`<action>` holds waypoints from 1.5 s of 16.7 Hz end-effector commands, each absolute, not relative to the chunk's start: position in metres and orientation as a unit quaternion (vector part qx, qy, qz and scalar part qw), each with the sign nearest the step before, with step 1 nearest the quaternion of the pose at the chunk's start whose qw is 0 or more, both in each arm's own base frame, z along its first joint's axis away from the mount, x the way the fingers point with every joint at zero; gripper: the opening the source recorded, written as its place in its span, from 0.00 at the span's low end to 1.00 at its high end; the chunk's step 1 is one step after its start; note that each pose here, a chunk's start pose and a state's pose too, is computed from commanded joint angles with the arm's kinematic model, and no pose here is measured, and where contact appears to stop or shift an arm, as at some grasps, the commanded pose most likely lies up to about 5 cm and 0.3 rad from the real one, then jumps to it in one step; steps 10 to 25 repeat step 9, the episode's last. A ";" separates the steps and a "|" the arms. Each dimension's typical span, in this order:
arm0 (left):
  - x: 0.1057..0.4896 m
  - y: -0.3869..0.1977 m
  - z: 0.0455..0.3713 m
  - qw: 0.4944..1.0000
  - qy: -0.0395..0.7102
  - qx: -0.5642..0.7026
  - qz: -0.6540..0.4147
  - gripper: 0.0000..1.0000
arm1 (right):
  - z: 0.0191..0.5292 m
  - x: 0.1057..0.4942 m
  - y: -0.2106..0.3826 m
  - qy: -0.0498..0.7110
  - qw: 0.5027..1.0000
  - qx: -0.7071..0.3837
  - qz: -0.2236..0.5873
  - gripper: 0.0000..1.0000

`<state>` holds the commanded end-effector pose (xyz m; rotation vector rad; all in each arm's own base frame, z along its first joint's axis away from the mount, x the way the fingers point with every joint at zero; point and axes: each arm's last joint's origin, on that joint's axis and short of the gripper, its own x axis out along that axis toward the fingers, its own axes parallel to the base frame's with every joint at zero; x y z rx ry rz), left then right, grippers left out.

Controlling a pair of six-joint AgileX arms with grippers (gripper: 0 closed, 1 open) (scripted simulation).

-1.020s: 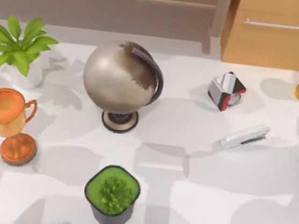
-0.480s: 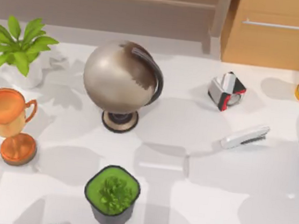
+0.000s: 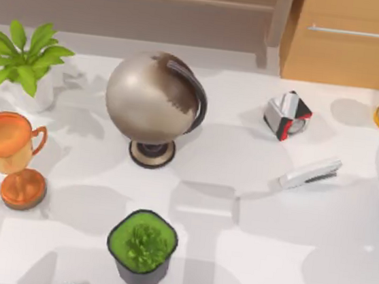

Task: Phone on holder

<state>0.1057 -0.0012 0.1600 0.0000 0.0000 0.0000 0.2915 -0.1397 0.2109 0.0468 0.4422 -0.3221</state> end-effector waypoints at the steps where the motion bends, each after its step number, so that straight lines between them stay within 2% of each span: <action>1: 0.106 -0.001 0.160 1.000 0.000 0.000 0.000 1.00 | 0.211 0.291 -0.140 0.218 0.963 0.023 -0.159 0.83; 3: 0.106 -0.001 0.160 1.000 0.000 0.000 0.000 1.00 | 0.211 0.291 -0.140 0.218 0.963 0.023 -0.159 0.98; 4: 0.106 -0.001 0.160 1.000 0.000 0.000 0.000 1.00 | 0.211 0.291 -0.140 0.218 0.963 0.023 -0.159 1.00; 25: 0.106 -0.001 0.160 1.000 0.000 0.000 0.000 1.00 | 0.211 0.291 -0.140 0.218 0.963 0.023 -0.159 1.00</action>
